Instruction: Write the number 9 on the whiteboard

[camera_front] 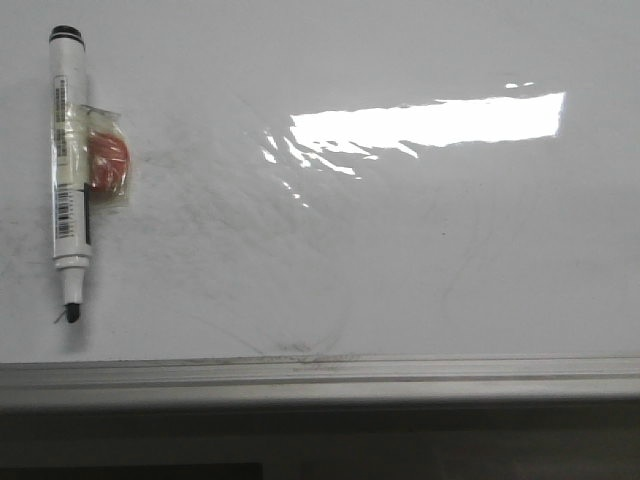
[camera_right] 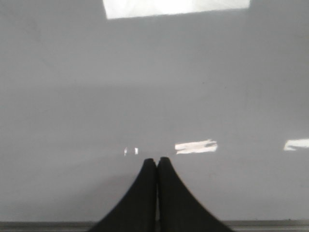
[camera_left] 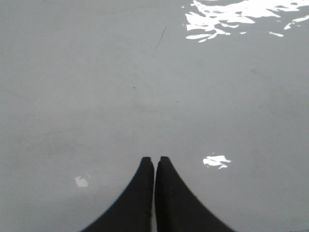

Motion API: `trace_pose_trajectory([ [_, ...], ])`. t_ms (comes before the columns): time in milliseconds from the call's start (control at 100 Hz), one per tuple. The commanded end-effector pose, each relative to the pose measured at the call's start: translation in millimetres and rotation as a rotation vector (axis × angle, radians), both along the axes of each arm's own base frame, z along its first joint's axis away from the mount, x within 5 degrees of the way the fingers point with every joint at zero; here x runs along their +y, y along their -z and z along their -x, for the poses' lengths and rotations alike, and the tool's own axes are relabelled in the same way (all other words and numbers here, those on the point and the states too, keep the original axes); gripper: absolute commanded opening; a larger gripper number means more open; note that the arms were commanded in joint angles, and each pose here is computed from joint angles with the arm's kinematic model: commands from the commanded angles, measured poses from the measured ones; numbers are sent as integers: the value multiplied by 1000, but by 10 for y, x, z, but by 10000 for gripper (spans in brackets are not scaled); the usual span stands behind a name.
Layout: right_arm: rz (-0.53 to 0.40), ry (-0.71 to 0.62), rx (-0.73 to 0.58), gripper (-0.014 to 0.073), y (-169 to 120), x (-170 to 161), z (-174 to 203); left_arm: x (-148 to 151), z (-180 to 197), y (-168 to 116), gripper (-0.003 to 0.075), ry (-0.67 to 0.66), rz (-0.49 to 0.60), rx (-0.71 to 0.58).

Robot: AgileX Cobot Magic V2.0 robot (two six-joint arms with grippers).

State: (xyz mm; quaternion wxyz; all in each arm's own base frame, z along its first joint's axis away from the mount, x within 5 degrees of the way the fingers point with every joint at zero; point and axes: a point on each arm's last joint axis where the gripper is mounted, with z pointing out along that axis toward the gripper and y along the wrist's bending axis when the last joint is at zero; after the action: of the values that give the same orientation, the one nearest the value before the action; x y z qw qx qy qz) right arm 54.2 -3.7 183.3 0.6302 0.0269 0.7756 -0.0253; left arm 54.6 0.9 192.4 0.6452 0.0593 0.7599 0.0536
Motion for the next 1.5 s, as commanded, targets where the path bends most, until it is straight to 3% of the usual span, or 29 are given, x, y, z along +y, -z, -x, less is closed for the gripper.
trace_pose_trajectory([
  [0,17,6,-138,-63,-90,-5,-4,-11,-6,35,-20,12,15,-87],
  [530,23,9,-213,-63,-159,-8,-7,-12,-8,-1,-20,14,7,-126],
  [720,15,7,-216,-63,-282,-4,15,-25,-8,-39,-20,18,149,-162],
  [780,-29,5,-222,-63,-339,3,20,-28,-4,-67,-21,19,183,-168],
  [950,-129,-3,-162,-63,-464,18,-31,-33,13,-240,-21,24,198,-176],
  [1110,-140,-12,-42,-63,-629,26,-119,-42,-22,-419,-20,27,279,-169],
  [1280,-138,-40,-72,-63,-728,41,-135,-39,-59,-504,-18,23,278,-172],
  [1370,-138,-40,-74,-63,-730,41,-135,-40,-79,-501,49,21,278,-156],
  [1490,-138,-40,-74,-63,-730,41,-135,-29,-114,-525,269,12,278,-189],
])
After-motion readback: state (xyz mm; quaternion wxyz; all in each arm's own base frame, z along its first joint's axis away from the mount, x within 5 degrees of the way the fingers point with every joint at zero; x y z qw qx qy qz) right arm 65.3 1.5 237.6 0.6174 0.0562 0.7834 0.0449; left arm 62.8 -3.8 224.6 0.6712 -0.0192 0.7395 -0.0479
